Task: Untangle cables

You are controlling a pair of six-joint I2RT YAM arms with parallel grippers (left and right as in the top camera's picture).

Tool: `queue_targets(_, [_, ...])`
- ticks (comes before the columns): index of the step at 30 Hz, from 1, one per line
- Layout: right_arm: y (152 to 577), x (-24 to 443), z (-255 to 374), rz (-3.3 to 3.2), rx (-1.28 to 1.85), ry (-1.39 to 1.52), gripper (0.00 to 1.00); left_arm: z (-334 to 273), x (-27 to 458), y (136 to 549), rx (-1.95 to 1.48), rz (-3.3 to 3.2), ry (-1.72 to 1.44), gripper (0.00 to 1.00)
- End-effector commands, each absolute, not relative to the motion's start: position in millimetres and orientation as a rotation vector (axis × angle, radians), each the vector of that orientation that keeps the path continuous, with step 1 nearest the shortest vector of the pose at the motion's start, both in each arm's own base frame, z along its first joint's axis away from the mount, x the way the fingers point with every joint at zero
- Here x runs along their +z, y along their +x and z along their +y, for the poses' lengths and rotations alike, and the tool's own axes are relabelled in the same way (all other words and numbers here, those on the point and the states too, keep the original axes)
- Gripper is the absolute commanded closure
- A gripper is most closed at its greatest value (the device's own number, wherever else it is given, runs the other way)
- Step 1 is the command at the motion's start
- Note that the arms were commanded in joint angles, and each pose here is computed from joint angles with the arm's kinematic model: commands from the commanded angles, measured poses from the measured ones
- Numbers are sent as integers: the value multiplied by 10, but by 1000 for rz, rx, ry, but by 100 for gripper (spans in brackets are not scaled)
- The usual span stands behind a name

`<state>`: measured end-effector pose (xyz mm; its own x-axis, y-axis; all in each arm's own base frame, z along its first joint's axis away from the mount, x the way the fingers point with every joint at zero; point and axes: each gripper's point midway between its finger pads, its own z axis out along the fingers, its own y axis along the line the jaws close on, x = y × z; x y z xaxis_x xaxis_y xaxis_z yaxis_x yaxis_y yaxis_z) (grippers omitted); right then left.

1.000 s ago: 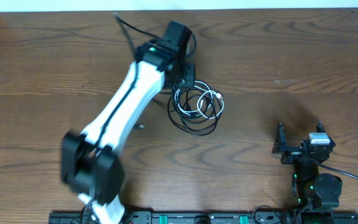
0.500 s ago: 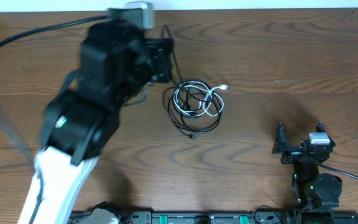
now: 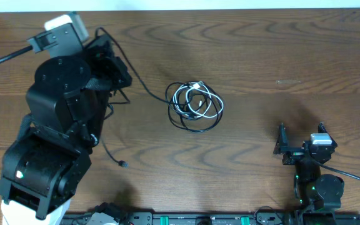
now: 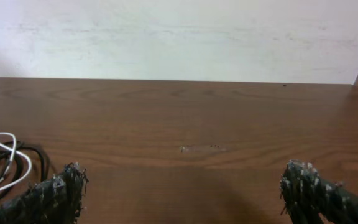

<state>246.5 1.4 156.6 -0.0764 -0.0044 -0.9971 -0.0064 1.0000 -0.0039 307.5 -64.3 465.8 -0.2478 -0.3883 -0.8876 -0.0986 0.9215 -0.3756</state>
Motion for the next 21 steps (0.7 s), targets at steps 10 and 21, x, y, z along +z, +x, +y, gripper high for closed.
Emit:
queue_targets(10, [2462, 1560, 46, 1648, 23, -8, 1, -1630, 5184, 2936, -889, 1713, 24, 93])
queue_targets(21, [2462, 1560, 46, 1648, 23, -8, 1, -2086, 4470, 3217, -1044, 2001, 55, 92])
